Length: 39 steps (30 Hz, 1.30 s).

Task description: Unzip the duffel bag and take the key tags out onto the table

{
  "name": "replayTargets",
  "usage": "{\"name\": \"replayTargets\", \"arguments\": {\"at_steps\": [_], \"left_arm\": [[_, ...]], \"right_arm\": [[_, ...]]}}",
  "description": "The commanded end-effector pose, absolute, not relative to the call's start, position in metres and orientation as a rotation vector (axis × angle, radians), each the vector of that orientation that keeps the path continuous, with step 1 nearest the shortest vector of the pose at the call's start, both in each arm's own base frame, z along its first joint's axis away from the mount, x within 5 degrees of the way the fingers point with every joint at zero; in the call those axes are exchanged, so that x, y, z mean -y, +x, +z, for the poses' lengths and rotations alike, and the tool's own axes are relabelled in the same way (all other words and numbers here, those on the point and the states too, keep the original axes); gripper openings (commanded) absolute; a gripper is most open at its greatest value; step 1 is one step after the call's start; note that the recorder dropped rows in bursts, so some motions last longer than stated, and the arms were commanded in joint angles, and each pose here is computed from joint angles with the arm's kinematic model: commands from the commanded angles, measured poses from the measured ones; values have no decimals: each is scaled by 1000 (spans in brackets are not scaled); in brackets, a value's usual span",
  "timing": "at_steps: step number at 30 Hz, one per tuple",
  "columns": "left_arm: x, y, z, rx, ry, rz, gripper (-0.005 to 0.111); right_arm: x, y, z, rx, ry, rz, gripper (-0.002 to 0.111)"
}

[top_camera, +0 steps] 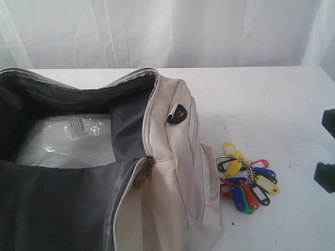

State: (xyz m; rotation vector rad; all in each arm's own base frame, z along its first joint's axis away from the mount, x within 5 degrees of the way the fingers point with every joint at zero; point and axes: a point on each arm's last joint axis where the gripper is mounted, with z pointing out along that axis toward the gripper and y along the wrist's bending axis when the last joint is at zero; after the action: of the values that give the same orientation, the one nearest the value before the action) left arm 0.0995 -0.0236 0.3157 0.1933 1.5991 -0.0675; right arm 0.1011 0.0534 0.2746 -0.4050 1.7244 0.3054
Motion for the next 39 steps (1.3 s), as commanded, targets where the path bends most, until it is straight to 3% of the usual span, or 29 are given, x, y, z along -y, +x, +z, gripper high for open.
{"name": "replayTargets", "arguments": {"at_steps": [1,7,27,33,39], "left_arm": [[25,98,315,-1590,207,-94,24],[25,98,314,-1591,208,-97,24],[20,95,315,-1591,159,-112,24],[-1,82,295,-1672,-132,-181,24],[-8,69,263,-1597,-165,-125,24]], "right_arm": [[-42,95,263,-1745,-343,262,0],[-30,97,259,-1800,-254,148,0],[-29,97,259,-1802,-251,144,0],[-29,97,259,-1802,-251,144,0],[-29,97,259,-1802,-251,144,0]]}}
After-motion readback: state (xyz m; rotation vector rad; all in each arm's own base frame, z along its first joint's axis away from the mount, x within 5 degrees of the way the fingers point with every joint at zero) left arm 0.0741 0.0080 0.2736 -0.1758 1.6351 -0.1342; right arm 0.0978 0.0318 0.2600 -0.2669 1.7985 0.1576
